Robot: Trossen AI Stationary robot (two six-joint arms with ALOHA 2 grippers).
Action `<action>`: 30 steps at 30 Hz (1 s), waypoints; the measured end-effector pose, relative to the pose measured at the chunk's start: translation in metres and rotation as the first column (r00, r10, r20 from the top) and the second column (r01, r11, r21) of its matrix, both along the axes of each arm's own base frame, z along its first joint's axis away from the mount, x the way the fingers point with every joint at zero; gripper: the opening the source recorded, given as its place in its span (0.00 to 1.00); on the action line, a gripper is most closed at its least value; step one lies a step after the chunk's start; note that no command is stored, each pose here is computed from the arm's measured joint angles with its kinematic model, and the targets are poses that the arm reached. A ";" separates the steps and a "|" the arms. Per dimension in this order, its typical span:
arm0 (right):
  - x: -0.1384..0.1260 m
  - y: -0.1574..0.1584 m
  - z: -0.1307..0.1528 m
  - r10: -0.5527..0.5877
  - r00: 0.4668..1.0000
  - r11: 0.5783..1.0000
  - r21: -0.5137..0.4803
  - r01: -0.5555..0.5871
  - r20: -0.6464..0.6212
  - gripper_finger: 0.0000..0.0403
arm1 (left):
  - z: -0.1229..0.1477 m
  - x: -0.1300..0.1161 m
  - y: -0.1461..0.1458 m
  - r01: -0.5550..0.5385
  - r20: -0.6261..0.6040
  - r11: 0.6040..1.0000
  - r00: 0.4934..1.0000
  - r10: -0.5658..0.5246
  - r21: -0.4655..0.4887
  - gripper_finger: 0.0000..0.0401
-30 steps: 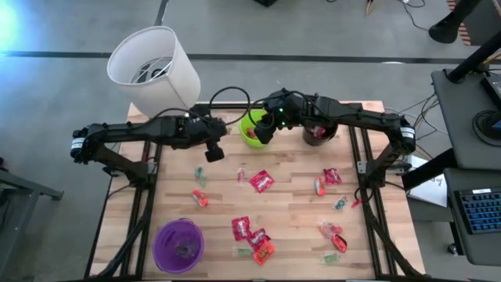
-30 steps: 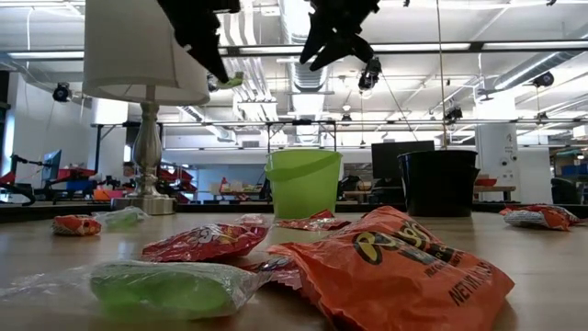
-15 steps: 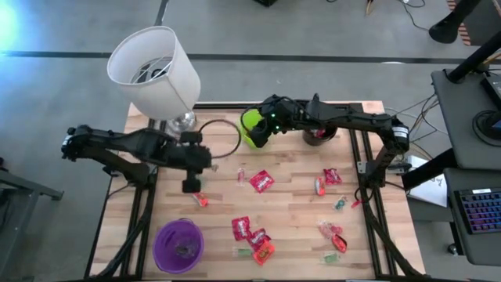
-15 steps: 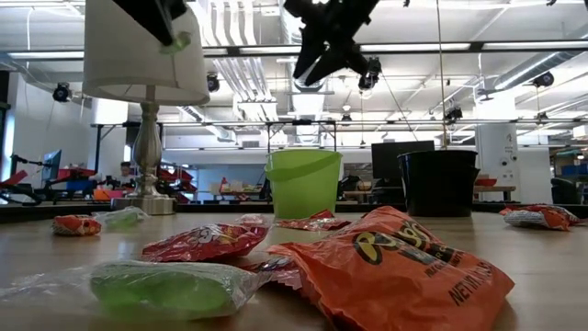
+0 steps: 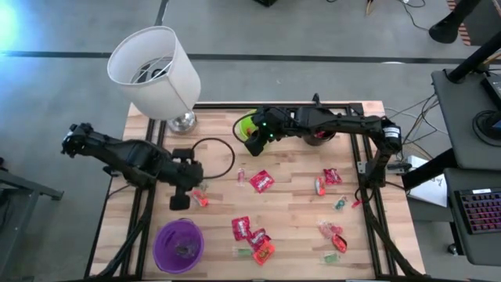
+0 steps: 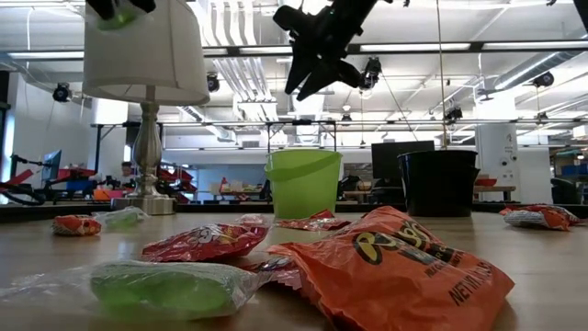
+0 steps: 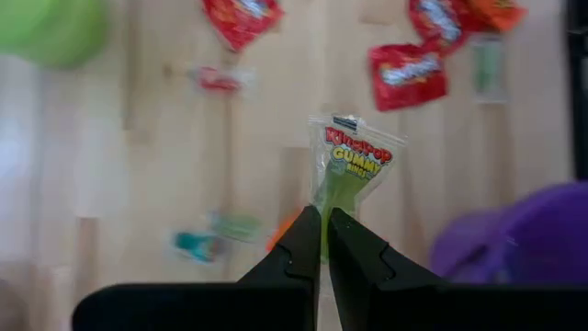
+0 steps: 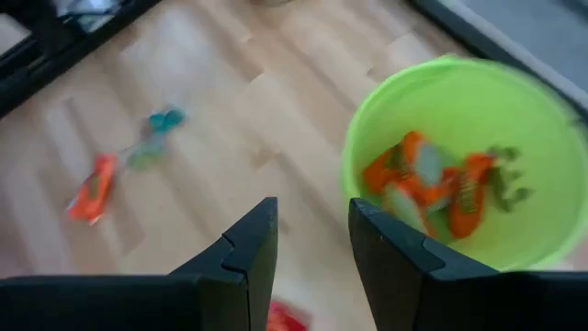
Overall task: Sort candy
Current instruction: Put the green gummy into the violet bucket
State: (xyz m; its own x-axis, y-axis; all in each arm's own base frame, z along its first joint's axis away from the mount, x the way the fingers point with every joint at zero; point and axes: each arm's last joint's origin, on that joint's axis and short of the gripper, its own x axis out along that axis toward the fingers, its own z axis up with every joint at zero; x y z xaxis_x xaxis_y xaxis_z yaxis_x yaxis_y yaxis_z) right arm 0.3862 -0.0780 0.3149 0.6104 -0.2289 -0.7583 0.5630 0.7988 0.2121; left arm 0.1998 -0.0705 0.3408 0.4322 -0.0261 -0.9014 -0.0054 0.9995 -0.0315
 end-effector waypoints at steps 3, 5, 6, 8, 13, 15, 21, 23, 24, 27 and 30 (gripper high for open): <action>-0.001 0.005 -0.002 0.040 0.999 0.998 0.041 -0.039 -0.013 0.32 | -0.003 -0.001 -0.010 -0.015 -0.035 0.997 0.999 0.013 -0.074 0.00; -0.001 0.009 -0.003 0.063 0.998 0.997 0.051 -0.061 -0.030 0.32 | -0.005 -0.002 -0.019 -0.026 -0.066 0.993 0.998 0.018 -0.118 0.00; -0.002 0.011 -0.003 0.075 0.996 0.996 0.052 -0.072 -0.045 0.32 | -0.006 -0.003 -0.024 -0.026 -0.082 0.990 0.997 0.015 -0.138 0.00; -0.004 0.017 -0.005 0.102 0.991 0.994 0.052 -0.098 -0.082 0.32 | -0.008 -0.007 -0.034 -0.027 -0.116 0.983 0.993 0.006 -0.184 0.00; -0.009 0.033 -0.010 0.166 0.971 0.986 0.061 -0.158 -0.175 0.32 | -0.010 -0.017 -0.056 -0.079 -0.199 0.958 0.980 0.024 -0.275 0.00; -0.010 0.039 -0.011 0.181 0.964 0.983 0.066 -0.172 -0.193 0.32 | -0.010 -0.021 -0.063 -0.117 -0.232 0.946 0.972 0.046 -0.302 0.00; -0.009 0.053 -0.011 0.221 0.955 0.975 0.064 -0.212 -0.198 0.32 | -0.010 -0.032 -0.076 -0.174 -0.321 0.914 0.946 0.051 -0.367 0.00; -0.009 0.057 -0.011 0.231 0.953 0.973 0.064 -0.222 -0.198 0.32 | -0.010 -0.035 -0.079 -0.196 -0.354 0.901 0.934 0.052 -0.386 0.00; -0.009 0.059 -0.011 0.235 0.952 0.972 0.064 -0.227 -0.198 0.32 | -0.010 -0.036 -0.080 -0.207 -0.367 0.896 0.929 0.054 -0.392 0.00; -0.009 0.064 -0.011 0.247 0.949 0.969 0.064 -0.239 -0.198 0.32 | -0.010 -0.038 -0.083 -0.231 -0.388 0.888 0.919 0.065 -0.398 0.00; -0.008 0.068 -0.011 0.257 0.946 0.966 0.064 -0.249 -0.198 0.32 | -0.010 -0.039 -0.083 -0.247 -0.396 0.883 0.915 0.077 -0.399 0.02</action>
State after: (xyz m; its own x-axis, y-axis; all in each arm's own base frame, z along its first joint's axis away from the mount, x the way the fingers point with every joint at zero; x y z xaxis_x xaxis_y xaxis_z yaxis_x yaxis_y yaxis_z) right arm 0.3778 -0.0102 0.3035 0.4770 -0.0554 -0.8771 0.3773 0.9143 0.1474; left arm 0.1610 -0.1536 0.3311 0.1150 -0.4069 -0.9062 -0.2621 0.8675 -0.4227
